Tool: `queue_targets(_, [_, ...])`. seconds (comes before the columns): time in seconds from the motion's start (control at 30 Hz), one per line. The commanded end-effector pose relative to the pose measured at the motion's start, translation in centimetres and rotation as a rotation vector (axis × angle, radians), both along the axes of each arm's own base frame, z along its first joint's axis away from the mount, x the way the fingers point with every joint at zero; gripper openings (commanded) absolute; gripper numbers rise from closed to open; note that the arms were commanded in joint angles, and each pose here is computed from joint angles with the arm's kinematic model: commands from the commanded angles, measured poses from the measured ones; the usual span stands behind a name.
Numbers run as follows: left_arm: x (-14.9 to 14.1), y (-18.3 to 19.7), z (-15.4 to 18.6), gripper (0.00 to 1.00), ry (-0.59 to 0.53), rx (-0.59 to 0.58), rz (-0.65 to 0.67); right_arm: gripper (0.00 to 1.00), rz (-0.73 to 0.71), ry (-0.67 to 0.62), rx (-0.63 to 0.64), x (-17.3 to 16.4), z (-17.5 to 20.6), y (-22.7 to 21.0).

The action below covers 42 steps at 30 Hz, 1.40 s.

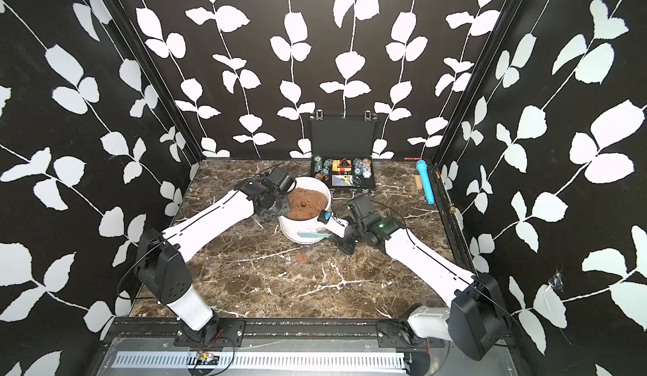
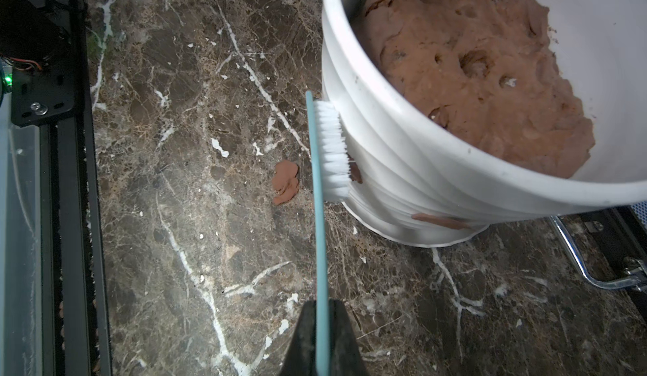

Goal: Scrub the dried mud off the ceramic pot
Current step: Brush off the soil from the pot, then rotate the pot on the tray.

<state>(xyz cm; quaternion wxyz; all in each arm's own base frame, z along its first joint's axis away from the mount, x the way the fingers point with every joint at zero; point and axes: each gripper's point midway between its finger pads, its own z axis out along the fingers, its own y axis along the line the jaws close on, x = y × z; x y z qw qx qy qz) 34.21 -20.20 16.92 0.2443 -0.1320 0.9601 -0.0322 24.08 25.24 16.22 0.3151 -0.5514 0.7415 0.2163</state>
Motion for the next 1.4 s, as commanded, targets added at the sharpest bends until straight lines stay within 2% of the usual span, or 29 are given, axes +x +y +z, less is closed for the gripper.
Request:
queue_targets(0.0, [-0.3,-0.3,-0.7,0.13,0.029,0.024,-0.042,0.00,-0.053,-0.095,-0.020,2.6,-0.1,-0.4])
queue_targets(0.43, [0.1,-0.7,-0.6,0.11,0.033,0.038,-0.072,0.00,-0.091,-0.112,-0.083,3.9,-2.9,-1.3])
queue_targets(0.57, [0.3,-0.8,-0.6,0.11,0.029,0.046,-0.088,0.00,-0.078,-0.075,-0.127,3.5,-4.3,-1.7])
queue_targets(0.67, [0.6,-0.8,-0.5,0.10,0.022,0.064,-0.105,0.00,-0.059,-0.013,-0.103,2.3,-4.5,-1.3])
queue_targets(0.9, [1.4,-0.3,-0.2,0.10,0.010,0.132,-0.163,0.00,-0.007,0.105,-0.070,-2.1,-3.4,-0.3])
queue_targets(0.97, [1.5,-0.1,-0.3,0.10,0.014,0.142,-0.176,0.00,-0.016,0.102,-0.072,-2.7,-3.2,-0.8])
queue_targets(1.13, [2.1,0.0,-0.9,0.10,0.016,0.111,-0.229,0.00,-0.070,-0.028,0.024,-1.7,0.7,-1.9])
queue_targets(1.23, [2.7,0.2,-1.0,0.09,0.016,0.107,-0.270,0.00,-0.051,-0.027,0.040,-1.1,1.7,-1.9])
queue_targets(1.37, [3.2,0.6,-1.1,0.09,0.023,0.110,-0.320,0.00,-0.013,0.016,0.009,-1.3,1.1,-1.6])
